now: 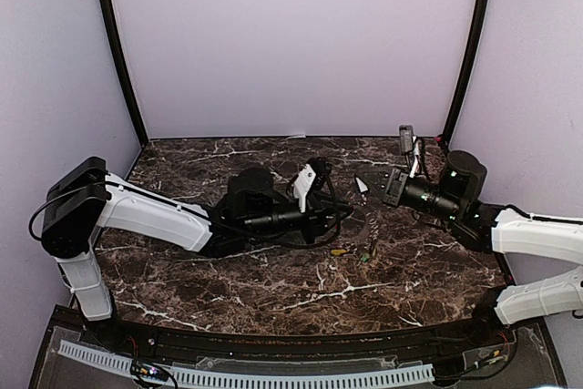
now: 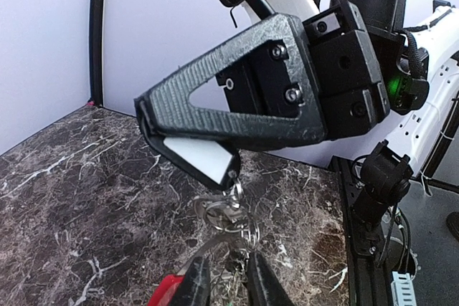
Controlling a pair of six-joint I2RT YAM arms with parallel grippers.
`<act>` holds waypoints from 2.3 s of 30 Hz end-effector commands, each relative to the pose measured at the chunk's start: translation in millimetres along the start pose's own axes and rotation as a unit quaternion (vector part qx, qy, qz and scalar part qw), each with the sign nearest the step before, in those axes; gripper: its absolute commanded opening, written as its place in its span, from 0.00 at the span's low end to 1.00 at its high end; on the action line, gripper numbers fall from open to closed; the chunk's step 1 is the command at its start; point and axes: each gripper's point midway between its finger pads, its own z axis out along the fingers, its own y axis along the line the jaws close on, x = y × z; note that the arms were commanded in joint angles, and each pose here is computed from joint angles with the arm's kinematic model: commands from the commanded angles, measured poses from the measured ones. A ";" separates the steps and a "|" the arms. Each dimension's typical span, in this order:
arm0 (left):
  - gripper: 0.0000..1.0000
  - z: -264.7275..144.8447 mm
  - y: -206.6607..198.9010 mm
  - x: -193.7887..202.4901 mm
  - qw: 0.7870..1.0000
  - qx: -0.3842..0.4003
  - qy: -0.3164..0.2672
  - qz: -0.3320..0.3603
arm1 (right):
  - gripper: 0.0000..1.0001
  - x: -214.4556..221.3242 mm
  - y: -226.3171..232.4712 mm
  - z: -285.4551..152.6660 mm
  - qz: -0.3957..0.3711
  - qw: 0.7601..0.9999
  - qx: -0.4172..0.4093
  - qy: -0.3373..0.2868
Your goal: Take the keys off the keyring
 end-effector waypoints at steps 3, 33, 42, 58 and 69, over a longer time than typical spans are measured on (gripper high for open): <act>0.21 6.7 -13.1 -18.1 0.999 0.030 -0.029 0.019 | 0.00 -15.5 7.5 -3.2 -0.010 0.999 -0.003 -0.040; 0.24 36.4 2.3 -2.6 0.996 -0.041 -0.008 0.077 | 0.00 -16.0 4.8 0.2 -0.018 0.998 0.036 -0.047; 0.19 37.0 5.2 -0.3 0.991 -0.082 -0.001 0.105 | 0.00 -15.6 6.1 2.0 -0.021 0.998 0.034 -0.046; 0.08 30.6 -6.8 8.0 0.992 -0.060 -0.001 0.113 | 0.00 -18.7 4.6 -1.8 -0.023 0.997 0.045 -0.053; 0.00 29.2 -7.1 5.3 0.992 -0.061 -0.009 0.114 | 0.00 -15.8 2.4 -0.4 -0.020 0.998 0.047 -0.048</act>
